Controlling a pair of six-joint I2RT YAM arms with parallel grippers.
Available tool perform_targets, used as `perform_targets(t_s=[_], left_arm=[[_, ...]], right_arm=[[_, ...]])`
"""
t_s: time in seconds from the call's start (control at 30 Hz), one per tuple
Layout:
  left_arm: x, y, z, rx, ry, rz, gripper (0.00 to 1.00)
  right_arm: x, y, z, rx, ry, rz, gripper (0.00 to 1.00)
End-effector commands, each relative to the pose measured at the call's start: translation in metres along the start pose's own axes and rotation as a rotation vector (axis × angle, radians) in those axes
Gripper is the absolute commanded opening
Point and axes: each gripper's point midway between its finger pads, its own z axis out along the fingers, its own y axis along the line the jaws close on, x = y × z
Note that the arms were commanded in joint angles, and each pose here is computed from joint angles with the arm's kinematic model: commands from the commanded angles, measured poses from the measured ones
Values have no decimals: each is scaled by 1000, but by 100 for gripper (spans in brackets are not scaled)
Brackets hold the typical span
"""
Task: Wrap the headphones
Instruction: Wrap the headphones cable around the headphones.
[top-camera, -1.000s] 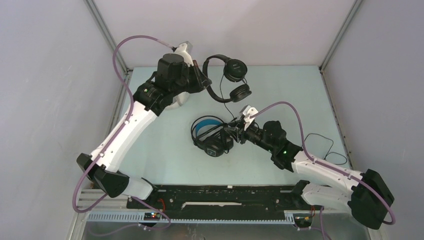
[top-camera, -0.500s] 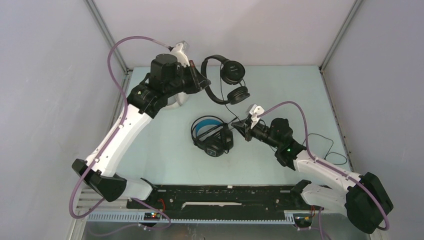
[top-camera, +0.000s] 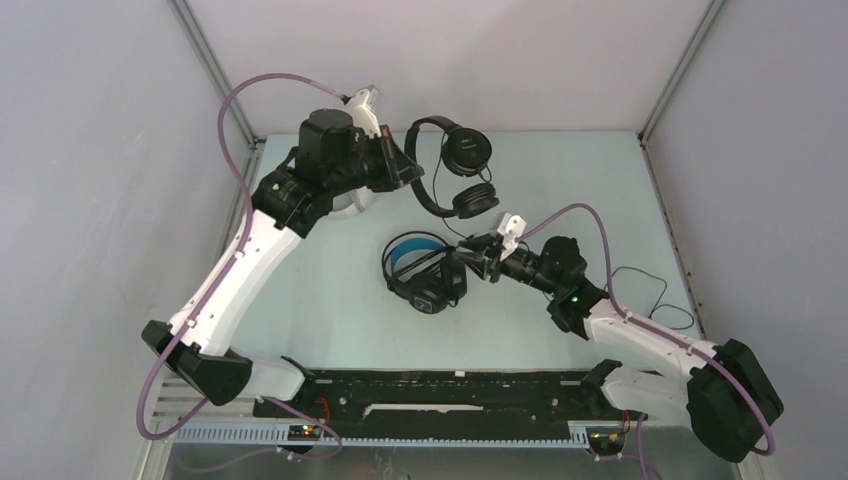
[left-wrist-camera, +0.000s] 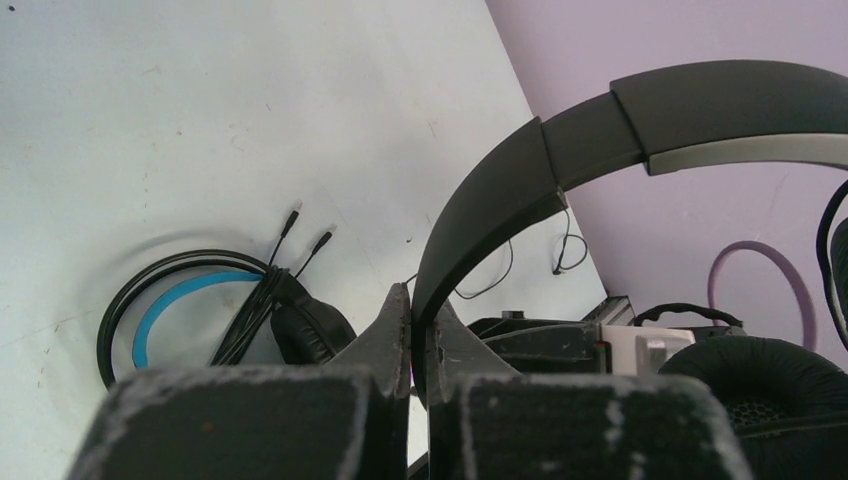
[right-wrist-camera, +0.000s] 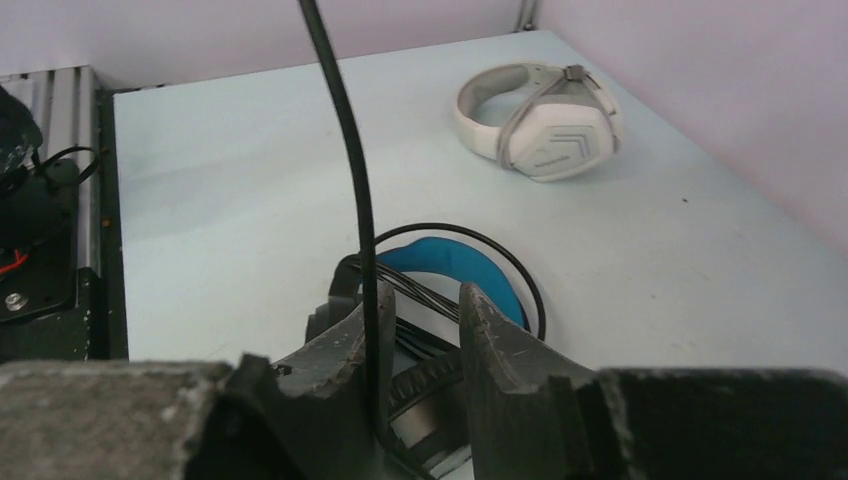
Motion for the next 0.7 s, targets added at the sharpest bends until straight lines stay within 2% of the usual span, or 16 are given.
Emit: perform_targets(t_s=[0.0,0.27,0.37,0.5,0.6,0.67], left_arm=[[-21,-23,-24,84,-73,7,0],[-23,-26,-29,87,-69,12,0],[-27,-30,-34,105,-76,11,0],[-34,-34,-40,153,-88,-18,0],[-39,-29,-44,141,-108,-4,0],[-40,-21,-45,114,-103,1,0]], right_arm=[[-10,14,12,-86,-69,-70,34],[16,15,21,-110,-11,-70,37],[32,17,20,-124,34,-54,22],[44,15,16,-102,43,-26,15],[52,7,13,-75,57,5,0],[55,0,12,-58,66,31,0]])
